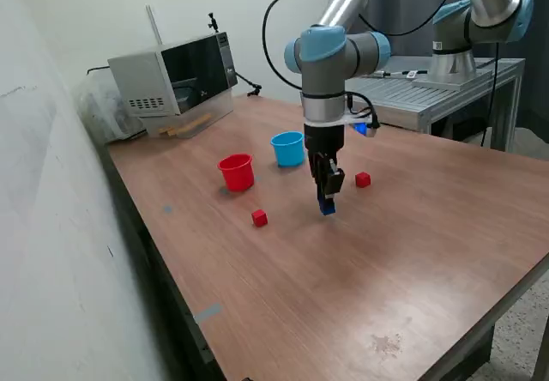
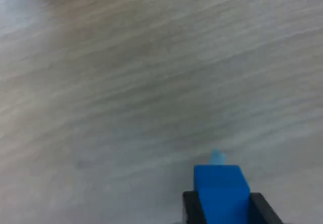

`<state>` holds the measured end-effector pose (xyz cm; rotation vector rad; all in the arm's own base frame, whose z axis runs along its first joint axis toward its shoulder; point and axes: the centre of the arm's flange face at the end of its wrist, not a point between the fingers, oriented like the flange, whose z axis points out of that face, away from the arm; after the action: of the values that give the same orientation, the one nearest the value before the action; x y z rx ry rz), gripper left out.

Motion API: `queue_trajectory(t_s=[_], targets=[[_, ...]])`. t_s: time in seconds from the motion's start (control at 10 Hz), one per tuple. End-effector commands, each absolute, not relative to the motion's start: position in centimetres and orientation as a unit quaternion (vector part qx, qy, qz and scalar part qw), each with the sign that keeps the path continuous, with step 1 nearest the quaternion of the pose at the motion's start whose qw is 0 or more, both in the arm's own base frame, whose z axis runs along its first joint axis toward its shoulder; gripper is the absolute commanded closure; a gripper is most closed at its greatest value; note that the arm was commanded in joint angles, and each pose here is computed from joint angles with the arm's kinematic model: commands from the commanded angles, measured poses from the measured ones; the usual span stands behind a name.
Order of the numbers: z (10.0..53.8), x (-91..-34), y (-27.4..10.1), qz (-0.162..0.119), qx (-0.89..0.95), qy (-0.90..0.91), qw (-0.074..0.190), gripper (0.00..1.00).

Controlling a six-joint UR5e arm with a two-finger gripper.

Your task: Place red objects in the red bin, and blue objects in the blue bin.

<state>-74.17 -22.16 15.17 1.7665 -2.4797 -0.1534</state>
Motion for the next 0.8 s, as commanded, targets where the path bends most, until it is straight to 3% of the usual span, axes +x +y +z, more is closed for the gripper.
queue_trajectory(t_s=[0.0,0.3,0.5,0.7], targets=[[22.1,-72.5,-21.7,-0.068,0.606,-0.789,0.072,1.0],[29.4,-66.9,-9.9,-0.071,0.566,-0.819,0.055,1.0],[28.2,-62.8,3.2,-0.057,0.506,-0.861,0.021,1.0],[26.1,-61.3,8.2,-0.042,0.484,-0.874,0.005,1.0]])
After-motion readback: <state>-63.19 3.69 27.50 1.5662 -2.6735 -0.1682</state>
